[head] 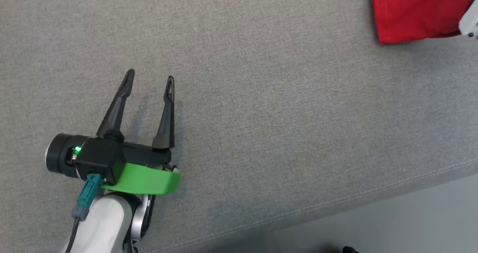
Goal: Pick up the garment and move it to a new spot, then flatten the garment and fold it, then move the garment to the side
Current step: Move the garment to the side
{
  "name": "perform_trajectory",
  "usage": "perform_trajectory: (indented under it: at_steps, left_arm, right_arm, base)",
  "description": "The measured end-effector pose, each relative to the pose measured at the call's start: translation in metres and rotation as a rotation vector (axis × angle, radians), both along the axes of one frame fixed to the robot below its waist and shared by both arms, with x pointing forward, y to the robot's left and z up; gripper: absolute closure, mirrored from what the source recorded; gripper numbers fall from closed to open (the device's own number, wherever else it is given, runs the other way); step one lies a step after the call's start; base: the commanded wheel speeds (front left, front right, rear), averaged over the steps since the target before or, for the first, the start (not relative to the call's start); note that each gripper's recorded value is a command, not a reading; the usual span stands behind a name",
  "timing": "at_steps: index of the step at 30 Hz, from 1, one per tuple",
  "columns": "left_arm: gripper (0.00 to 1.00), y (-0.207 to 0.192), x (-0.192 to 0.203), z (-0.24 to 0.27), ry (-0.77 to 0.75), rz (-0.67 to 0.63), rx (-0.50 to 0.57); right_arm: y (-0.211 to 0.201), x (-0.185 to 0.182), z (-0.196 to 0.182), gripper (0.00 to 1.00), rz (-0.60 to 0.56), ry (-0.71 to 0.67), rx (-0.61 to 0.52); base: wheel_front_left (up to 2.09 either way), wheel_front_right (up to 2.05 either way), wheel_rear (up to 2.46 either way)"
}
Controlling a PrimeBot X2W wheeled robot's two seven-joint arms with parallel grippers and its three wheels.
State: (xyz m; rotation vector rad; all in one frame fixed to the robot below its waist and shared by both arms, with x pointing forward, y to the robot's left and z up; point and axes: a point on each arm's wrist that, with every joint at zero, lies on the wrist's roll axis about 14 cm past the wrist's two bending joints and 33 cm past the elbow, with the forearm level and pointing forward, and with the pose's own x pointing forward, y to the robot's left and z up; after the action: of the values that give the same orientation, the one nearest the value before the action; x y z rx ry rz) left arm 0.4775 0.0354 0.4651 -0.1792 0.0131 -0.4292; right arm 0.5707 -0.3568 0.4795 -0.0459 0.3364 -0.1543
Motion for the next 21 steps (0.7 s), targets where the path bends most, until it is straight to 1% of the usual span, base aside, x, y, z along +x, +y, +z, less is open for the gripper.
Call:
perform_trajectory:
  at_steps: [6,10,15,16,17,18,19,20,21]
  left_arm:
    - [0.00,0.009,0.008,-0.006,0.004,0.010,0.026]
    - [0.00,0.008,0.010,-0.011,0.016,0.000,0.033]
    - [0.00,0.008,0.013,-0.021,0.036,-0.008,0.055]
    - [0.00,0.009,0.013,-0.024,0.040,-0.009,0.057]
    - [0.00,0.010,0.013,-0.026,0.046,-0.007,0.060]
    - [0.00,0.010,0.014,-0.028,0.050,-0.006,0.062]
    - [0.00,0.010,0.014,-0.029,0.051,-0.006,0.063]
    - [0.00,0.010,0.014,-0.030,0.056,-0.007,0.063]
    - [0.00,0.010,0.015,-0.031,0.057,-0.006,0.065]
  right_arm:
    - [-0.016,0.018,-0.001,1.00,-0.003,-0.010,-0.085]
    - [-0.021,0.027,-0.012,1.00,0.018,0.029,-0.158]
    - [-0.033,0.039,-0.016,1.00,0.002,0.025,-0.219]
    - [-0.037,0.039,-0.018,0.95,0.001,0.031,-0.238]
    - [-0.040,0.039,-0.018,0.67,-0.003,0.033,-0.253]
    - [-0.043,0.039,-0.019,0.36,-0.006,0.037,-0.262]
    - [-0.045,0.039,-0.021,0.36,-0.008,0.038,-0.269]
    - [-0.047,0.039,-0.022,0.00,-0.009,0.039,-0.278]
    - [-0.048,0.039,-0.023,0.00,-0.005,0.044,-0.295]
  base:
    - [0.00,0.00,0.00]
    - [0.00,0.00,0.00]
    - [0.00,0.00,0.00]
    - [0.00,0.00,0.00]
    - [0.00,0.00,0.00]
    - [0.00,0.00,0.00]
    - [0.00,0.00,0.00]
    - [0.00,0.00,0.00]
    - [0.00,0.00,0.00]
